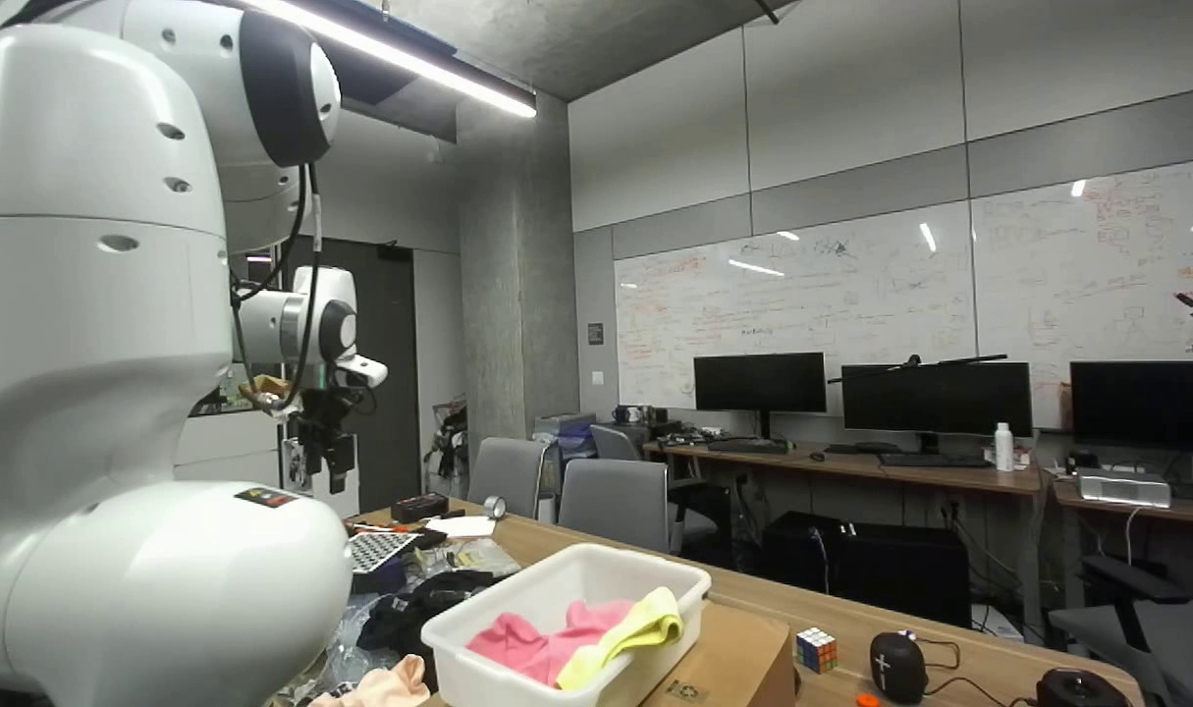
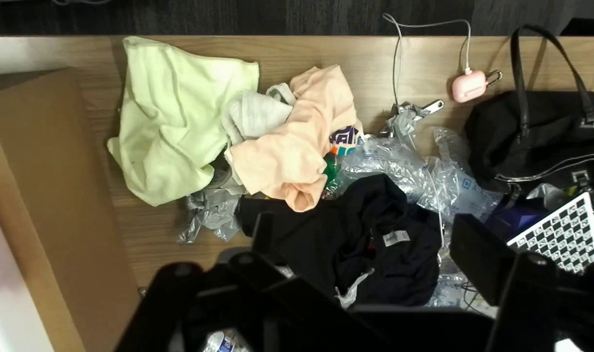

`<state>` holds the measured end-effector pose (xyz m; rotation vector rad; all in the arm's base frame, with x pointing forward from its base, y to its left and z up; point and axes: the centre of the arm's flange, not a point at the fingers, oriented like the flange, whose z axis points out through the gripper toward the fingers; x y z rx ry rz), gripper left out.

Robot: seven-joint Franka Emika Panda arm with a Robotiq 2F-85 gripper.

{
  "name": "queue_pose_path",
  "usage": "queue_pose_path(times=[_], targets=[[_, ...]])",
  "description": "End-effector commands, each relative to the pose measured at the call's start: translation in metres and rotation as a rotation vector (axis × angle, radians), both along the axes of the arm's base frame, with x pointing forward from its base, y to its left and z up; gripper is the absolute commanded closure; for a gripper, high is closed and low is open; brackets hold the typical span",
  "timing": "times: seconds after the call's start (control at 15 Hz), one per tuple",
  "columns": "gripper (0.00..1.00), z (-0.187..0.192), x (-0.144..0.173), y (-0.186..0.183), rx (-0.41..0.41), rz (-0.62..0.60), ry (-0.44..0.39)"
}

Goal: Take the towels and t-shirts out of the box and place them on the table

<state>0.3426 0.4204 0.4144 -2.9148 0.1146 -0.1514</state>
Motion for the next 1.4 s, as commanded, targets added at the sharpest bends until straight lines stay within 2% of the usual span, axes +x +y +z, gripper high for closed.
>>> queue_pose_path(times=[0.0, 0.33, 0.6, 1.0, 1.33], targets=[[0.00, 0.003, -0.002, 0.003, -0.019, -0.049, -0.018], [0.00, 0.002, -0.002, 0.001, -0.022, -0.120, -0.033], [0.00, 0.028, 0.032, -0.049, -0.016, -0.192, -0.044], [0.00, 0.094, 0.110, -0.180, 0.030, -0.321, -0.058], [0.00, 0.128, 0.152, -0.297, 0.008, -0.357, -0.063]])
